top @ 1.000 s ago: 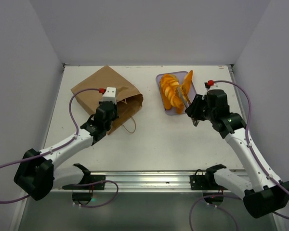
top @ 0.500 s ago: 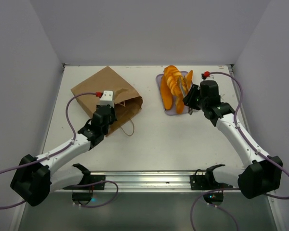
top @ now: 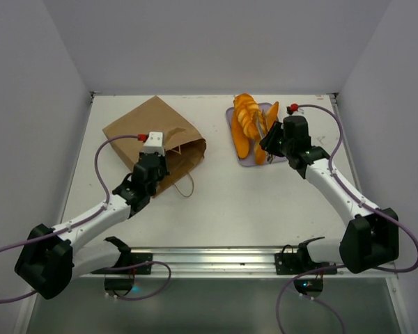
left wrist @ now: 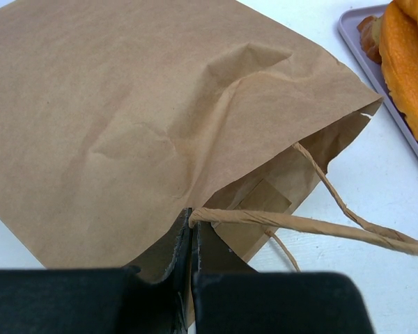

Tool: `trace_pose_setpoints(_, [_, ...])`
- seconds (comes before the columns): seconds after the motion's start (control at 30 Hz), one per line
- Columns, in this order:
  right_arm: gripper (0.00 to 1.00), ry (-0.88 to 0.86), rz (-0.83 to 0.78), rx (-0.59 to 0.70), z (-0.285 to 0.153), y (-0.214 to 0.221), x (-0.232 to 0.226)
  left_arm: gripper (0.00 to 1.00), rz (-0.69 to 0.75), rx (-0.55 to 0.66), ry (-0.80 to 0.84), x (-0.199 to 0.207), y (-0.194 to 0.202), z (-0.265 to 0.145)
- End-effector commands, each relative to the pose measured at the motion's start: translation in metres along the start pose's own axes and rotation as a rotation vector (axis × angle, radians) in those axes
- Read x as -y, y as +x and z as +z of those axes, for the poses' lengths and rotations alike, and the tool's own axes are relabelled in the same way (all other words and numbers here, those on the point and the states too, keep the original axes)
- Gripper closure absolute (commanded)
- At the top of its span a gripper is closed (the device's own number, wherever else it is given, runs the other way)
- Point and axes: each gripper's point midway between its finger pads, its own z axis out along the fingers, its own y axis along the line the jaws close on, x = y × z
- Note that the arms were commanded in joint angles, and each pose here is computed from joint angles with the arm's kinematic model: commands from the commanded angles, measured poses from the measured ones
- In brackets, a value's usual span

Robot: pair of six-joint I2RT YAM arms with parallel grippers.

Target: Take the fake bread out of the paper bag

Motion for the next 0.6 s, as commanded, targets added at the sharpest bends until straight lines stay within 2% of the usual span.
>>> trace_pose_setpoints(0.0, [0.75,-0.05,0.023,0.094,-0.0015,-0.023,-0.0122,1.0,-0.051,0.087,0.016,0.0022,-0.0219,-0.003])
trace_pose_setpoints(0.27, [0.65,-0.034,0.018,0.078,-0.0023,-0.0156,-0.0059,1.0,-0.039,0.085,0.021,0.0024,-0.0221,-0.0039])
trace_pose_setpoints(0.4, [0.57,-0.036,0.018,0.082,-0.0044,-0.0146,-0.0055,1.0,-0.038,0.084,0.019,0.0021,-0.022,-0.0046])
trace_pose_setpoints(0.57, [0.55,-0.031,0.019,0.084,-0.0055,-0.0143,-0.0035,1.0,-0.038,0.085,0.019,0.002,-0.0224,-0.0048])
